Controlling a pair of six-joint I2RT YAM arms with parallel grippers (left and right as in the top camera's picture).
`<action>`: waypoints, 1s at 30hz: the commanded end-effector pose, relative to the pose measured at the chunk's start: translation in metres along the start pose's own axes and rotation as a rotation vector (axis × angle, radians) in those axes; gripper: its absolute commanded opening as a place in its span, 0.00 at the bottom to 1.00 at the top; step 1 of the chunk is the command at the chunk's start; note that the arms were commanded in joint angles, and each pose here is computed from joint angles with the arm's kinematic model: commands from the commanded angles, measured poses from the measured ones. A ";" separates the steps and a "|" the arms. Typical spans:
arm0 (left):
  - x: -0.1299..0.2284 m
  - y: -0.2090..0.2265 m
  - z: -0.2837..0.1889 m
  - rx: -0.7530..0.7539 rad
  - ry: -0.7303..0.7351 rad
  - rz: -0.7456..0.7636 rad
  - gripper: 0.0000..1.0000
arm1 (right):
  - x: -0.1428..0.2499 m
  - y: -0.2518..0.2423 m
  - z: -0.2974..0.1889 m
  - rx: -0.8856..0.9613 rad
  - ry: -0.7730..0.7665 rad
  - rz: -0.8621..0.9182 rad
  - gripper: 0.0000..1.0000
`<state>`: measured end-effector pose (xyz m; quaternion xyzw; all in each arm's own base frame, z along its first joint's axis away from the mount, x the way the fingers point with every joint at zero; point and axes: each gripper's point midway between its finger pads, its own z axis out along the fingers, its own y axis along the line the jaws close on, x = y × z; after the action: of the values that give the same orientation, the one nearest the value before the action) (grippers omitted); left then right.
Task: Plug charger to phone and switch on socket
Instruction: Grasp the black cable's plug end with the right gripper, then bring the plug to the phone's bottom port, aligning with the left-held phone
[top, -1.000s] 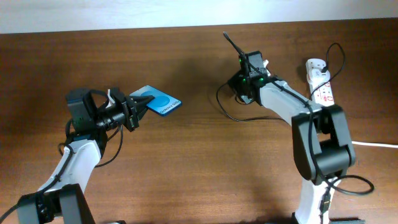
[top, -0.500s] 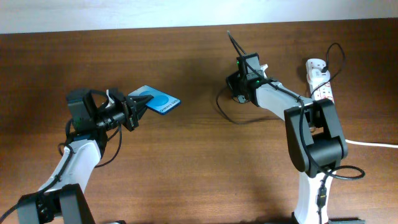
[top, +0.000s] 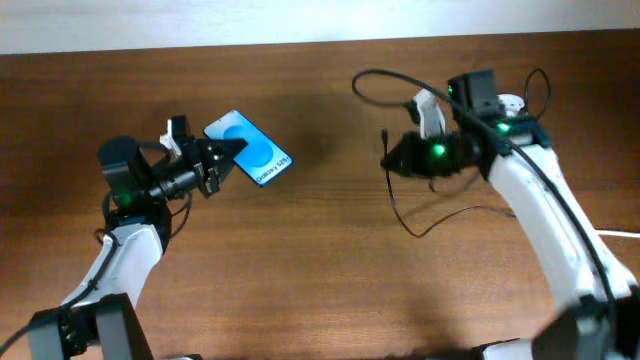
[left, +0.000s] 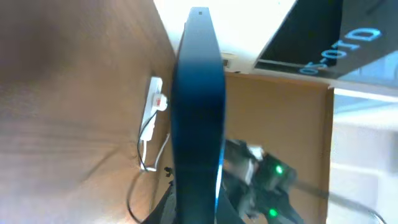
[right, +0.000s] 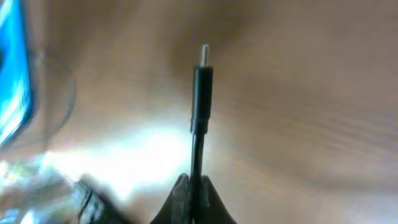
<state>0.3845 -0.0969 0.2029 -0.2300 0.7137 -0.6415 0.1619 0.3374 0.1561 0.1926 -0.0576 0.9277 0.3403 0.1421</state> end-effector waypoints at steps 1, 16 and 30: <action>0.011 -0.011 0.021 0.039 0.089 0.100 0.00 | 0.043 0.072 -0.035 -0.268 0.044 -0.276 0.04; 0.030 -0.077 0.015 0.230 0.174 0.402 0.00 | 0.082 0.165 0.004 -0.730 0.290 -0.289 0.04; 0.031 -0.084 0.012 0.236 0.184 0.268 0.00 | 0.070 0.163 0.017 -0.704 0.334 -0.120 0.04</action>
<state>0.3743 -0.1308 0.2735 -0.0558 0.6753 -0.7072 0.2019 0.2436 0.2888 0.2565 -0.2144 0.7666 0.6052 -0.0097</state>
